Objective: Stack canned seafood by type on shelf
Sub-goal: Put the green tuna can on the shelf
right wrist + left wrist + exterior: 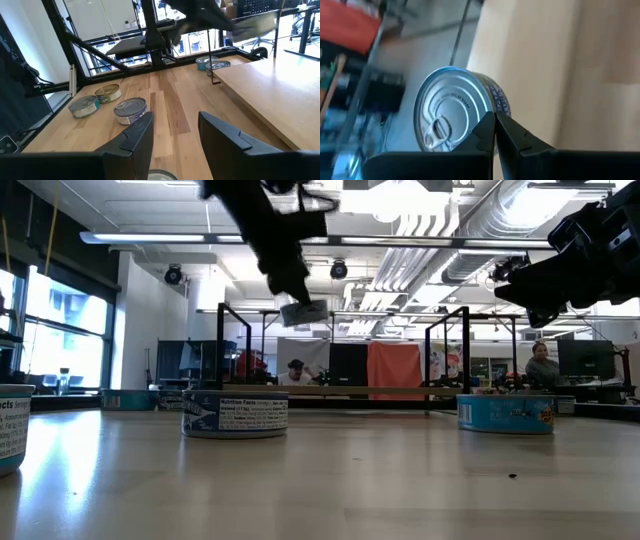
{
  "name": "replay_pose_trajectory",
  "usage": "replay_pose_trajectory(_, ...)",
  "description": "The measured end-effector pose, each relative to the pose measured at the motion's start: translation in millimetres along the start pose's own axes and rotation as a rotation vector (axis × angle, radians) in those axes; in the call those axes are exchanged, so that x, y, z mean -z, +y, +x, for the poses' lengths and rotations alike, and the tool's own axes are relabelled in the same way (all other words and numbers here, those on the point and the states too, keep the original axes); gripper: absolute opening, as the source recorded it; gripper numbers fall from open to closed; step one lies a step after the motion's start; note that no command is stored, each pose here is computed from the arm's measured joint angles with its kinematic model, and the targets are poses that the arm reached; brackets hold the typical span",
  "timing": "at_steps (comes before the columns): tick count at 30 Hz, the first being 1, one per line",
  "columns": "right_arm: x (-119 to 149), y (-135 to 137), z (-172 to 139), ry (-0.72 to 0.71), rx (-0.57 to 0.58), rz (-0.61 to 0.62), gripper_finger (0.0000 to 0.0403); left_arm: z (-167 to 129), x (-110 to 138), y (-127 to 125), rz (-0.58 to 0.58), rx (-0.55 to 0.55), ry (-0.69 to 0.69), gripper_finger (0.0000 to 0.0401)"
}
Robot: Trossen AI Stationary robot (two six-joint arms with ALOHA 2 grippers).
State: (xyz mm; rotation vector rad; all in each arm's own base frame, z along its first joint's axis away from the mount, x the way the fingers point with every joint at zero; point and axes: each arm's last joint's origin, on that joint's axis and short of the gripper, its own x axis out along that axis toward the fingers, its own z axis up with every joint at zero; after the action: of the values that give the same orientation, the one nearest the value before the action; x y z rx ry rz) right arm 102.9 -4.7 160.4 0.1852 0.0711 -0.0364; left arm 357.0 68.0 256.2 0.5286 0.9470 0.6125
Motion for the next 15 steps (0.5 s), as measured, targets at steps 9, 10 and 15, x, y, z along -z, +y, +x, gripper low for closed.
replay_pose_trajectory(9, 0.0, 0.0, 0.0, 0.000, 0.000, 0.000, 0.0147, 64.8, 23.4, 23.0, 0.022, 0.089, 0.208, 0.0000)
replay_pose_trajectory(10, -0.1, 0.0, 0.0, 0.000, 0.000, 0.000, 0.0147, 68.9, 26.7, 24.3, 0.028, 0.091, 0.227, 0.0000)
replay_pose_trajectory(15, -0.1, 0.0, 0.0, -0.001, 0.000, 0.000, 0.0147, 79.4, 39.5, 31.7, 0.028, 0.099, 0.302, 0.0000)
